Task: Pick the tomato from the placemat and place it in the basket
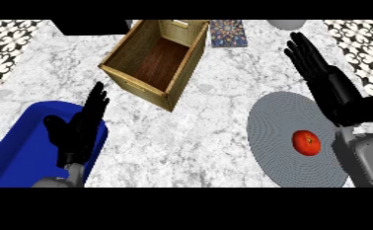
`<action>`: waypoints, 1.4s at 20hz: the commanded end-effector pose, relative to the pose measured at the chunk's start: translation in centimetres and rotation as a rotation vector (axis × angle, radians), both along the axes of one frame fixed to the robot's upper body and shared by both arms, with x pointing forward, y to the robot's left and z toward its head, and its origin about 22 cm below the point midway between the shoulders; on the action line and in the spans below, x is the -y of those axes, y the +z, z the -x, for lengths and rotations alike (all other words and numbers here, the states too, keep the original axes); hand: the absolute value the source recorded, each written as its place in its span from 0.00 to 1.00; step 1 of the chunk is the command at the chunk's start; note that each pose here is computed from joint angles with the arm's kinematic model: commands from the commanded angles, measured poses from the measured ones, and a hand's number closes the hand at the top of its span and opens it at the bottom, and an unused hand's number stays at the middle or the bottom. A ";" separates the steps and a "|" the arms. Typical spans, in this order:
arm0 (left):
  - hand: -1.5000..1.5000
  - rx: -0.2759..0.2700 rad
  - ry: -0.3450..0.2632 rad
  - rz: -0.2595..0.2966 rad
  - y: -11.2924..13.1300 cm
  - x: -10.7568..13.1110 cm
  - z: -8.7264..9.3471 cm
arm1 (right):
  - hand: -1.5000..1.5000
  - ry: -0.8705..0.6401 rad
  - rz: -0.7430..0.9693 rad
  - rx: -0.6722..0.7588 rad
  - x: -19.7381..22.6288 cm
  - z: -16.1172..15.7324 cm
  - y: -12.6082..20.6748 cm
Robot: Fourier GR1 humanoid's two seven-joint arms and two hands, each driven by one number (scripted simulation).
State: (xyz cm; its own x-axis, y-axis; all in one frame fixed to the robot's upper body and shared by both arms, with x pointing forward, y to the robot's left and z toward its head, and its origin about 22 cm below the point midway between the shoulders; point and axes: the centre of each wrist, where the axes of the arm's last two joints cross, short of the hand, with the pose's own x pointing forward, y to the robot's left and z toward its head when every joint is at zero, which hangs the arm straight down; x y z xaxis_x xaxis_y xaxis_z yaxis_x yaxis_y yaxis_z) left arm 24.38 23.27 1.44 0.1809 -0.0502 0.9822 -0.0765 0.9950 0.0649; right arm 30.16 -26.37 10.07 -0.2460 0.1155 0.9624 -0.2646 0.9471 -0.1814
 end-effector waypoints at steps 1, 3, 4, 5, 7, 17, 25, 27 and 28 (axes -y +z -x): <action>0.50 0.102 -0.065 -0.045 1.5 0.7 -0.3 | 1.00 -0.073 -0.006 0.011 3.7 1.8 -0.8; 0.50 0.180 -0.138 -0.114 2.8 -1.3 -1.5 | 1.00 -0.166 -0.011 0.002 8.2 2.3 -1.7; 0.50 0.234 -0.162 -0.155 4.2 -0.7 -1.7 | 1.00 -0.207 -0.021 -0.004 10.5 2.8 -1.2; 0.50 0.295 -0.186 -0.219 5.5 -3.2 -2.7 | 1.00 -0.250 0.003 -0.030 11.1 3.4 -3.4; 0.50 0.269 -0.272 -0.204 4.4 -1.6 -1.8 | 1.00 0.047 0.210 0.162 9.1 3.6 -1.7; 0.50 0.299 -0.320 -0.188 5.3 -4.7 -2.7 | 0.00 -0.381 0.359 0.167 0.4 7.7 -8.6; 0.50 0.275 -0.279 -0.202 4.6 -4.4 -3.0 | 0.00 -0.591 0.858 0.103 6.5 9.1 0.8; 0.50 0.282 -0.282 -0.213 4.8 -5.0 -3.4 | 0.00 -0.543 1.025 -0.009 7.3 9.2 2.2; 0.50 0.279 -0.291 -0.199 4.6 -4.5 -3.1 | 0.00 -0.489 1.067 -0.069 7.2 9.5 3.3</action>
